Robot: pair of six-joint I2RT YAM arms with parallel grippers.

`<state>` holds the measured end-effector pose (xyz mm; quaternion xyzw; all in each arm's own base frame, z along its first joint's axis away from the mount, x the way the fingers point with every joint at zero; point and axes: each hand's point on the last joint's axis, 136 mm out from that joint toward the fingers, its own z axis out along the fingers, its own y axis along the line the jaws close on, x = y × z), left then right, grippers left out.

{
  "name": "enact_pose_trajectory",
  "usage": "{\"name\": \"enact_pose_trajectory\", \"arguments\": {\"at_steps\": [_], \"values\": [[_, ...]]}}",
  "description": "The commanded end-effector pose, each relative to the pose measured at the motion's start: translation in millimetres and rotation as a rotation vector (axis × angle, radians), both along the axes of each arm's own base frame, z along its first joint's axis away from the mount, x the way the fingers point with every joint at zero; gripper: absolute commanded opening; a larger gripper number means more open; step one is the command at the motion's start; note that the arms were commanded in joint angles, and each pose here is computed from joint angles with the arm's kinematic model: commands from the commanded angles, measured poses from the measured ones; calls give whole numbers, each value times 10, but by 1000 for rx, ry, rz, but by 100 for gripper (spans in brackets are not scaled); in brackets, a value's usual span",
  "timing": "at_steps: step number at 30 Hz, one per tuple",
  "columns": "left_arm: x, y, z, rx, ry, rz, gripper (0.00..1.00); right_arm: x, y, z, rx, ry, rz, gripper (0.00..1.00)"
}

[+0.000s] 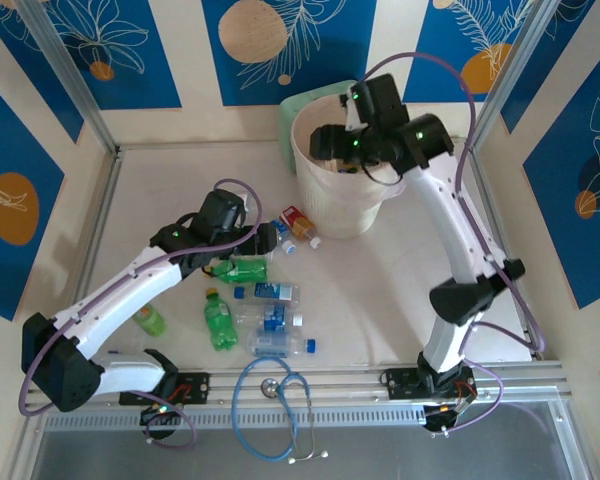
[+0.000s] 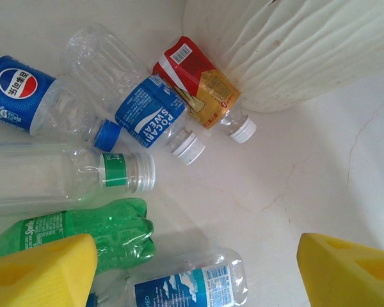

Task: Put the plastic bottles in the bin

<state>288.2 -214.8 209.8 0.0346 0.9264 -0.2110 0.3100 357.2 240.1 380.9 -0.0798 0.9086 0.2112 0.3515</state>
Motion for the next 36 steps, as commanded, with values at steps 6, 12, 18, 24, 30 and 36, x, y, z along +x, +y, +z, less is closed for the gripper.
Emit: {"name": "enact_pose_trajectory", "arguments": {"at_steps": [6, 12, 18, 24, 30, 36], "values": [[-59, 450, -154, 94, 64, 166, 81, -1070, 349, -493, -97, 17, 241, 79], [-15, 560, -298, 23, 139, 252, 81, -1998, 586, -1427, -163, 229, 460, 87], [28, 540, -329, -3, 152, 261, 80, -2664, 875, -2031, -268, 356, 654, 87], [7, 627, -403, -14, 173, 297, 80, -2811, 1079, -2377, -396, 385, 754, 88], [-20, 729, -501, -42, 215, 335, 80, -2924, 1186, -2676, -512, 415, 806, 88], [-25, 740, -549, -78, 230, 347, 80, -2849, 1226, -2893, -564, 418, 778, 88]]}}
